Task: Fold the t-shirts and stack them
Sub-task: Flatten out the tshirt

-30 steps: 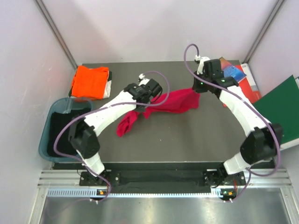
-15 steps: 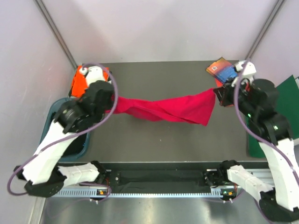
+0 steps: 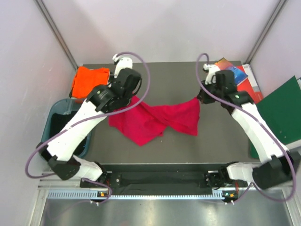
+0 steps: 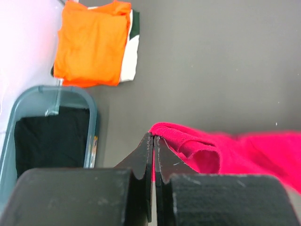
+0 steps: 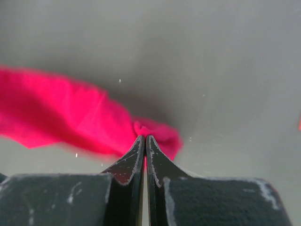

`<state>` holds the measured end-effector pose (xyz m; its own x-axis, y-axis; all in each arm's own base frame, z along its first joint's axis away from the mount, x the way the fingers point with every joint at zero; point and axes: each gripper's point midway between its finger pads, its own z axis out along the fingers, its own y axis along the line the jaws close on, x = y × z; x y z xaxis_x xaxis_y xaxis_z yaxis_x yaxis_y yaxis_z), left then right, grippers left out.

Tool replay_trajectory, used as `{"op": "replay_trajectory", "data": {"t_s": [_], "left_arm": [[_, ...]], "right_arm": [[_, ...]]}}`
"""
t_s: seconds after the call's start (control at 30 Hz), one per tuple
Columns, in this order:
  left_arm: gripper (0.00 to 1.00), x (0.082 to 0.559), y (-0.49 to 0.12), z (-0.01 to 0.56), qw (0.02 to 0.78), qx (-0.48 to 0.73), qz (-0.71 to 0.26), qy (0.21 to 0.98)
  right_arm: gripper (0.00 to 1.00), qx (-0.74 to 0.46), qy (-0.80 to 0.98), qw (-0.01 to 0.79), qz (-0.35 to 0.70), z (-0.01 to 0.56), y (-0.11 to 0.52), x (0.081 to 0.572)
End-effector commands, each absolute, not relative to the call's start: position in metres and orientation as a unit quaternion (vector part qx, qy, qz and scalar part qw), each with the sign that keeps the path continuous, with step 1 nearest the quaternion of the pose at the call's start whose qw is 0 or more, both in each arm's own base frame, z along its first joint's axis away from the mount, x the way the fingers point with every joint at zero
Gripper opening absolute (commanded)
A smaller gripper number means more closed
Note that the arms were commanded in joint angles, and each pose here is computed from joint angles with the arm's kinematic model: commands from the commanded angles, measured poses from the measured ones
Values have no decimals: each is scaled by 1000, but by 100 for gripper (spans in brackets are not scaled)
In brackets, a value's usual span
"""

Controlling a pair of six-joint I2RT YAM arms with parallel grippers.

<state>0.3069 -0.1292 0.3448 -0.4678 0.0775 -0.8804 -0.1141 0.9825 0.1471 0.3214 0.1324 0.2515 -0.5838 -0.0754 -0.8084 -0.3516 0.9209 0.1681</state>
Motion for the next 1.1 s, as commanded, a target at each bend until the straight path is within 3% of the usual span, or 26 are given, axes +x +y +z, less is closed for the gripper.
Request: {"op": "replay_trajectory", "data": {"t_s": [0.0, 0.07, 0.17, 0.23, 0.27, 0.37, 0.47, 0.63, 0.7, 0.73, 0.77, 0.87, 1.07], "left_arm": [[0, 315, -129, 412, 589, -41, 54, 805], [0, 311, -137, 406, 581, -29, 25, 813], [0, 294, -152, 348, 515, -4, -11, 857], [0, 277, -165, 312, 468, 3, -50, 882], [0, 264, -162, 277, 434, 14, -42, 900], [0, 232, -159, 208, 347, 16, -45, 937], [0, 199, -155, 162, 267, 2, -47, 963], [0, 172, -141, 125, 211, -43, -23, 976], [0, 166, -135, 115, 199, -52, -9, 979], [0, 164, -134, 112, 194, -55, -6, 979], [0, 160, -132, 107, 186, -57, -3, 981], [0, 156, -131, 97, 174, -54, 1, 983], [0, 156, -130, 91, 171, -52, 9, 984]], "right_arm": [[0, -143, 867, 444, 176, 263, 153, 364], [0, -135, 894, 396, 159, 232, 152, 380], [5, -118, 924, 333, 143, 187, 150, 400], [28, -104, 929, 324, 147, 174, 154, 413], [52, -98, 934, 312, 146, 159, 156, 420], [79, -81, 932, 322, 145, 151, 158, 430], [87, -77, 930, 328, 147, 157, 155, 421], [83, -88, 933, 290, 192, 141, 163, 381], [75, -88, 936, 271, 205, 130, 166, 370], [68, -91, 938, 255, 217, 118, 169, 361], [53, -87, 939, 248, 220, 113, 170, 358], [36, -70, 945, 210, 239, 90, 176, 348], [36, -62, 952, 174, 243, 64, 190, 345]]}}
